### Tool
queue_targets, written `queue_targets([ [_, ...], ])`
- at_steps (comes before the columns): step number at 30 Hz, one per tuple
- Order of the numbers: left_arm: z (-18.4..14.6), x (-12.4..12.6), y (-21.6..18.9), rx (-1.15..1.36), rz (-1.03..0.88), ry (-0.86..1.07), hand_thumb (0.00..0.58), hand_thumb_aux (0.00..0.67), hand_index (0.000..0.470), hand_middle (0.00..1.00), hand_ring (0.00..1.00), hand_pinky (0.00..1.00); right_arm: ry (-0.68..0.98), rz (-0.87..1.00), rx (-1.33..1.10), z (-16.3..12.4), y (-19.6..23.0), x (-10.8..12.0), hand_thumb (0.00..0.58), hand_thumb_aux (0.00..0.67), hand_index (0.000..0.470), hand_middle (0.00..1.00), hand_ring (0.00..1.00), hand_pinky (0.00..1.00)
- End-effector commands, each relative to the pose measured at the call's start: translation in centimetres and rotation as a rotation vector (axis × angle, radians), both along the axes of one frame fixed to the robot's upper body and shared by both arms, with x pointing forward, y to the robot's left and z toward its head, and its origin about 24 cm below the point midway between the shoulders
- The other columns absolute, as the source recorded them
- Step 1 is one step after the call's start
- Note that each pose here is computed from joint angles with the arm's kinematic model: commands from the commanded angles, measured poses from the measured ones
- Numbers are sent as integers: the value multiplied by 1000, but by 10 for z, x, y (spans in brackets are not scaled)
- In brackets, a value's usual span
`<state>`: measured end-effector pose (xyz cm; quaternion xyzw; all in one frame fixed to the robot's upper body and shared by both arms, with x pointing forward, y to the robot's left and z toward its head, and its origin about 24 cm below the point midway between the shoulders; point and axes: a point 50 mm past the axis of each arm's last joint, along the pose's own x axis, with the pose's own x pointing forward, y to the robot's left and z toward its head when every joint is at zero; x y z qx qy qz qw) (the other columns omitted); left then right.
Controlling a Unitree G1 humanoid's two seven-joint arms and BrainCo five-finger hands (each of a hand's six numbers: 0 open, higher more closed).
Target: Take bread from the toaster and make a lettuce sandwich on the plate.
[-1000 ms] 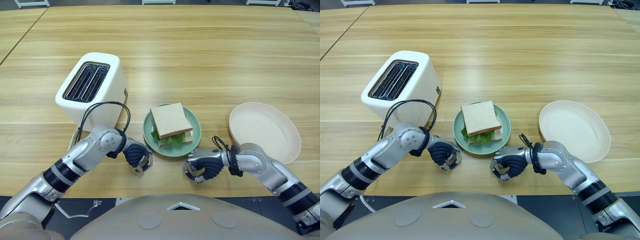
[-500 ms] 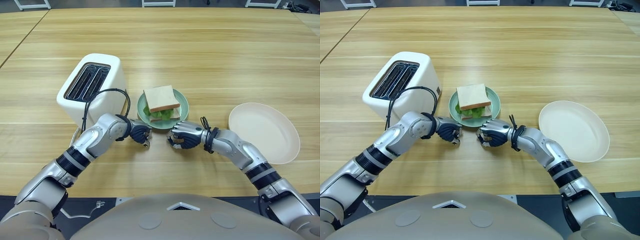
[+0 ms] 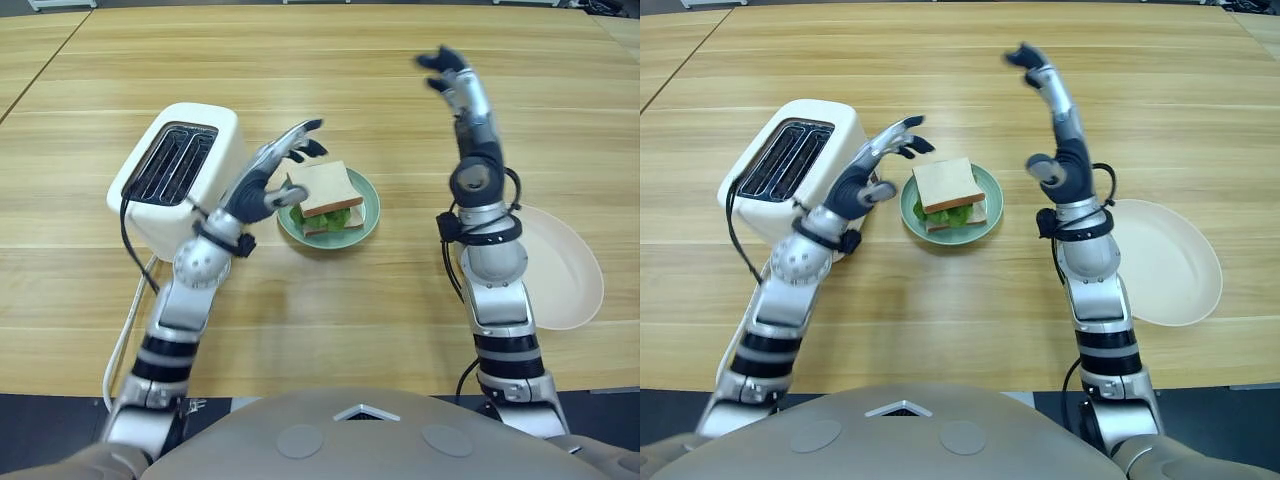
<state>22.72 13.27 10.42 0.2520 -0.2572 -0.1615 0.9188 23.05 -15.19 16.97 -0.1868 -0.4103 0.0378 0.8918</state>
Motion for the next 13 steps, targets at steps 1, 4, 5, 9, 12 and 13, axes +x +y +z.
queue_targets([
  [1, -6, 14, 6, -3, 70, -90, 0, 0, 0, 0, 0, 0, -1, -45, -38, -4, -5, 2, 0, 0, 0, 0, 0, 0],
  [4, -15, 24, 6, -14, 88, -76, 0, 0, 0, 0, 0, 0, 25, -58, -70, -10, -8, 6, 0, 0, 0, 0, 0, 0],
  [5, -17, 25, 5, -11, 87, -78, 0, 0, 0, 0, 0, 0, 23, -60, -84, -11, -8, 7, 0, 0, 0, 0, 0, 0],
  [9, -18, 31, 5, -20, 93, -95, 0, 0, 0, 0, 0, 0, 26, -58, -116, -17, -6, 9, 0, 0, 0, 0, 0, 0],
  [12, -19, 35, 7, -26, 102, -96, 0, 0, 0, 0, 0, 0, 28, -57, -130, -20, -6, 12, 0, 0, 0, 0, 0, 0],
  [13, -19, 35, 7, -30, 104, -100, 0, 0, 0, 0, 0, 0, 32, -56, -134, -21, -6, 12, 0, 0, 0, 0, 0, 0],
])
